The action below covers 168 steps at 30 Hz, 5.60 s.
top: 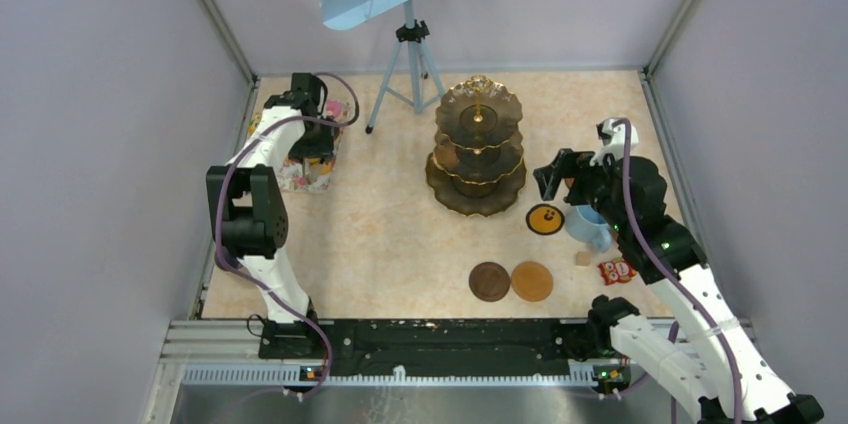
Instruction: Serve the afternoon tea
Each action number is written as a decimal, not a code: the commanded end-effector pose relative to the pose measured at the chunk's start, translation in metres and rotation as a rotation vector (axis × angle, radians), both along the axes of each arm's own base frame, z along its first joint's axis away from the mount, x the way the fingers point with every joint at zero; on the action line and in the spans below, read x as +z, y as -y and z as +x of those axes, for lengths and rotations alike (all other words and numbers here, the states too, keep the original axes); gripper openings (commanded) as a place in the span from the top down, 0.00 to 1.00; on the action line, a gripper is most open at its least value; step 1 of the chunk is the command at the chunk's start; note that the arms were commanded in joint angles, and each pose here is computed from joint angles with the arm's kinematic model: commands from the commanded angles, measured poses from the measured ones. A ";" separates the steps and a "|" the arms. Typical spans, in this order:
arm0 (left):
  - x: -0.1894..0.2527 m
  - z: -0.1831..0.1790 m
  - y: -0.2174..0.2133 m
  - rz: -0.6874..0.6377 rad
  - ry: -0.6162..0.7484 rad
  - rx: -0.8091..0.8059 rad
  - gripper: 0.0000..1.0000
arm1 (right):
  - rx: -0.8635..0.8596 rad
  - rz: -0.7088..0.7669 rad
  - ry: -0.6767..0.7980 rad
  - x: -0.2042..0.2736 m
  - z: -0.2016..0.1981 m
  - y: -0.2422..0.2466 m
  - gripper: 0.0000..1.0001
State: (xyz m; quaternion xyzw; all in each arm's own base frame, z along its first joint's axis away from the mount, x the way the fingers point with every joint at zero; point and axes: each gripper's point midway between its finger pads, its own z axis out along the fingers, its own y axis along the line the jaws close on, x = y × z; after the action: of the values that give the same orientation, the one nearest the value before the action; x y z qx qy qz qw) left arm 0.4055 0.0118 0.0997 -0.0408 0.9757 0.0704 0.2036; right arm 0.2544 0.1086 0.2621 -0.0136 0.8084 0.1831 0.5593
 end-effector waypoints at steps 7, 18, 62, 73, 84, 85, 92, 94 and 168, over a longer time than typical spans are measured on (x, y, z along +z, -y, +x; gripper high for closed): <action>-0.007 0.013 0.002 -0.003 0.022 -0.008 0.39 | -0.002 0.021 0.038 0.009 0.001 -0.002 0.08; -0.011 0.012 0.005 -0.019 0.013 -0.010 0.38 | 0.000 0.019 0.033 0.005 0.001 -0.003 0.08; 0.037 0.013 -0.002 0.069 0.130 0.008 0.62 | 0.003 0.030 0.039 0.007 0.001 -0.004 0.08; 0.047 -0.064 0.052 0.027 0.099 -0.106 0.64 | -0.016 -0.002 0.062 0.019 0.001 0.003 0.08; 0.062 -0.166 0.171 -0.190 0.094 -0.411 0.64 | -0.040 -0.025 0.134 0.052 -0.006 0.015 0.02; 0.064 -0.175 0.181 -0.209 0.100 -0.438 0.63 | -0.043 -0.025 0.138 0.053 -0.007 0.016 0.01; 0.073 -0.219 0.243 -0.346 0.135 -0.550 0.63 | -0.079 -0.013 0.165 0.061 -0.013 0.025 0.01; 0.071 -0.227 0.261 -0.363 0.127 -0.586 0.63 | -0.086 -0.010 0.172 0.063 -0.016 0.027 0.01; 0.022 -0.174 0.362 -0.390 0.149 -0.685 0.39 | -0.083 0.010 0.126 0.052 -0.033 0.031 0.06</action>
State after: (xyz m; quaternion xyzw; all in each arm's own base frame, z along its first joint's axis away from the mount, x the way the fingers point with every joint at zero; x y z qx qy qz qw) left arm 0.2443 -0.3561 0.0869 0.2472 0.9238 -0.1492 0.2513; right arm 0.2175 0.0717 0.3048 0.0123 0.7807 0.1481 0.6070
